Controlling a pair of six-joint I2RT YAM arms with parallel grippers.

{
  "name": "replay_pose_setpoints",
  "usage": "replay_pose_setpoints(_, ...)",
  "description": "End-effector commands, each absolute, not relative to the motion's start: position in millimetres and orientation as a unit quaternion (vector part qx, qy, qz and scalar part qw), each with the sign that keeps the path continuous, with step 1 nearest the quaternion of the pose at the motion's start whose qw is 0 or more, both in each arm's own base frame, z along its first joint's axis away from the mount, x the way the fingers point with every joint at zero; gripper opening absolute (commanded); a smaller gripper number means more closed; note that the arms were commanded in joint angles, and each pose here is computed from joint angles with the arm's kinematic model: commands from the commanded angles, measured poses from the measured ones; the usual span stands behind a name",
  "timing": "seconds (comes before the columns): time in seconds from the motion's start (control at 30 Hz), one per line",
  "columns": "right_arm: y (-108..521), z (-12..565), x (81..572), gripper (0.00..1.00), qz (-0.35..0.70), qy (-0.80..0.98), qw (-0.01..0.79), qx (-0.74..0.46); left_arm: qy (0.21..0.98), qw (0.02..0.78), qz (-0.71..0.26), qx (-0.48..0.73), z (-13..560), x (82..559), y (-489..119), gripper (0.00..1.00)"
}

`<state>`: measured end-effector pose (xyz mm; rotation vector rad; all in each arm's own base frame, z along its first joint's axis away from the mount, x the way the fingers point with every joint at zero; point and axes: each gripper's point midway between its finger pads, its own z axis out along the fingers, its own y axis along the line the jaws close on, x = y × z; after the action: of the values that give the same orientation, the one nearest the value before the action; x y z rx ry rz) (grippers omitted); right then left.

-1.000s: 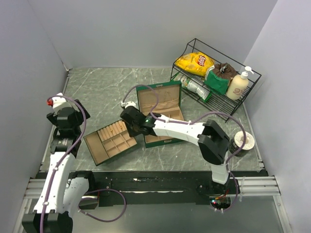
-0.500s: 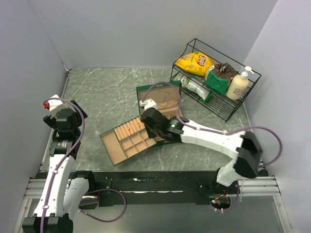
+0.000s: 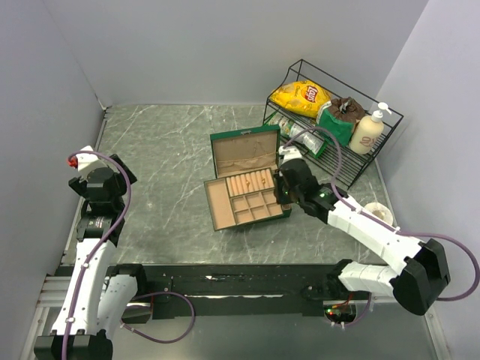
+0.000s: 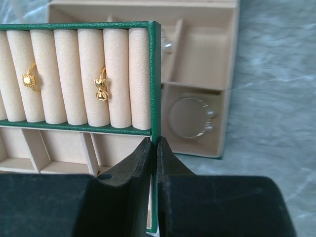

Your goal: Organize the mixed jewelry

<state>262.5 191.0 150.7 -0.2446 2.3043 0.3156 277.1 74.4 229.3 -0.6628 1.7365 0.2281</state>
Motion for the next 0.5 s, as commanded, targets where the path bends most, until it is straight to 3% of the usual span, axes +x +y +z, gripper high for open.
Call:
replay_pose_setpoints(0.0,165,174,283,0.00,0.118,0.890,0.433,-0.077,0.735,0.617,0.076,-0.272,246,284,68,0.96)
replay_pose_setpoints(0.47,136,152,305,0.00,0.116,0.902,0.408,-0.083,0.746,0.612,0.069,-0.253,241,288,61,0.96)
